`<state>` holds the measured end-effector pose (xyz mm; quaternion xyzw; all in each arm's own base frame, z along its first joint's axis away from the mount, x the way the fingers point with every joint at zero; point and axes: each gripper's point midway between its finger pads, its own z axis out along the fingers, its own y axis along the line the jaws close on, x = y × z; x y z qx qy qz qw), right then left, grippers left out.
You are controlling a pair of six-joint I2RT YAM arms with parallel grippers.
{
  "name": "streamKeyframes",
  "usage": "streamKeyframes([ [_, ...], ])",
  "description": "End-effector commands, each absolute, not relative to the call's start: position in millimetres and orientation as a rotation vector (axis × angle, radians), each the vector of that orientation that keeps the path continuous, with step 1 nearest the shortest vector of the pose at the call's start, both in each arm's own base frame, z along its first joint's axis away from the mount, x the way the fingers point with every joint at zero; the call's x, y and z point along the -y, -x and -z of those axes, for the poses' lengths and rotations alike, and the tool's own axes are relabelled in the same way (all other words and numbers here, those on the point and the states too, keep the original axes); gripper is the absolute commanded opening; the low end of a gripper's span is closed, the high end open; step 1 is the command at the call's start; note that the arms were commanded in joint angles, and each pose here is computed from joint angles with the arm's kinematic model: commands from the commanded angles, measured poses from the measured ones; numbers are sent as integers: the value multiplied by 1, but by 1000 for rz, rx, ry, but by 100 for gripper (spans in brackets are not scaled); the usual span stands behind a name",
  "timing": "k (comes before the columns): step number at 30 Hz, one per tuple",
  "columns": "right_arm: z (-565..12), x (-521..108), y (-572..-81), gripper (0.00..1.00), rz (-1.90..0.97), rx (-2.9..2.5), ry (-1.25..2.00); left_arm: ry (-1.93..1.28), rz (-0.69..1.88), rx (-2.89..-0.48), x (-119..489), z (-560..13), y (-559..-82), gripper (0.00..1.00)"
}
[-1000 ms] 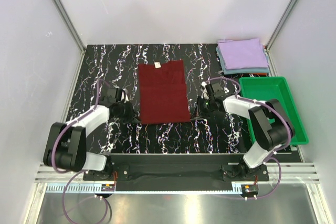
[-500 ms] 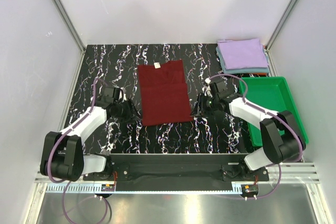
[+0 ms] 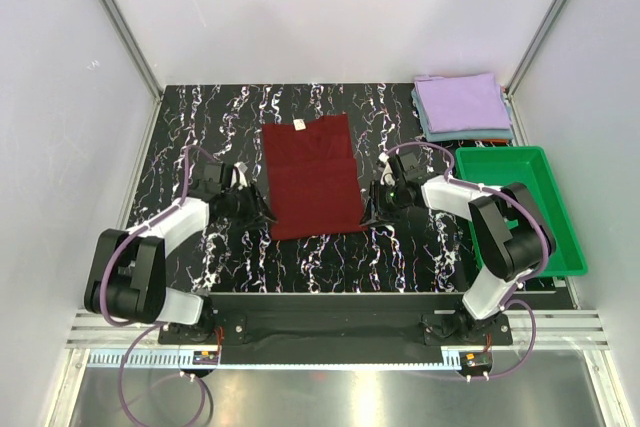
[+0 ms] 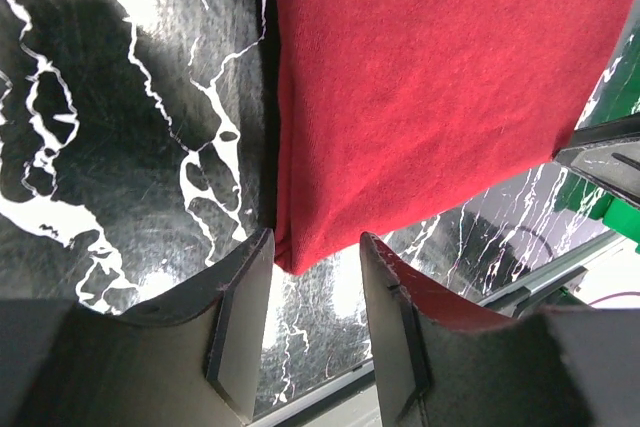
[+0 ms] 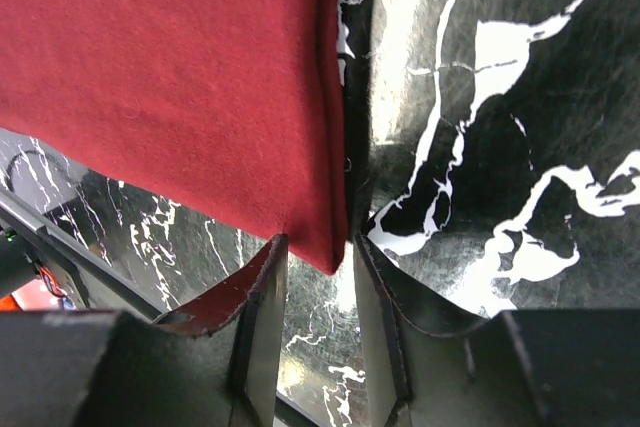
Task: Fold and stack the t-shirts
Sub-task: Fold the tshirt
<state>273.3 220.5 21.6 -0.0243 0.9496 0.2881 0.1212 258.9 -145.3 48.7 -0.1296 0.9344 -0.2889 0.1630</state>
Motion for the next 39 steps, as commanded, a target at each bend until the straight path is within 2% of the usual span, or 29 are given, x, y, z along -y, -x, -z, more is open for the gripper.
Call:
streamKeyframes([
  [1,-40,-231,-294,40,-880,-2671,146,325,875,-2604,152,-58,-273,44],
  [3,-39,-231,-296,43,-870,-2670,155,333,871,-2608,152,-55,-274,44],
  [7,-34,-232,-298,43,-864,-2677,156,331,883,-2617,156,-51,-275,43],
  [9,-32,-232,-297,38,-867,-2681,159,330,882,-2619,158,-49,-276,43],
  [10,-33,-232,-298,31,-868,-2676,156,334,877,-2622,158,-48,-276,43],
  [14,-36,-233,-300,15,-865,-2664,157,328,876,-2629,161,-47,-279,40],
  [17,-41,-232,-302,3,-861,-2652,157,321,880,-2621,163,-50,-281,23],
  [18,-45,-232,-303,0,-858,-2643,160,318,881,-2616,163,-53,-283,10],
  [20,-49,-232,-305,0,-852,-2633,162,316,871,-2612,163,-57,-284,0],
  [32,-74,-230,-297,0,-894,-2515,163,316,914,-2503,166,-98,-271,0],
  [39,-53,-223,-283,0,-907,-2509,70,362,884,-2568,159,-71,-244,0],
])
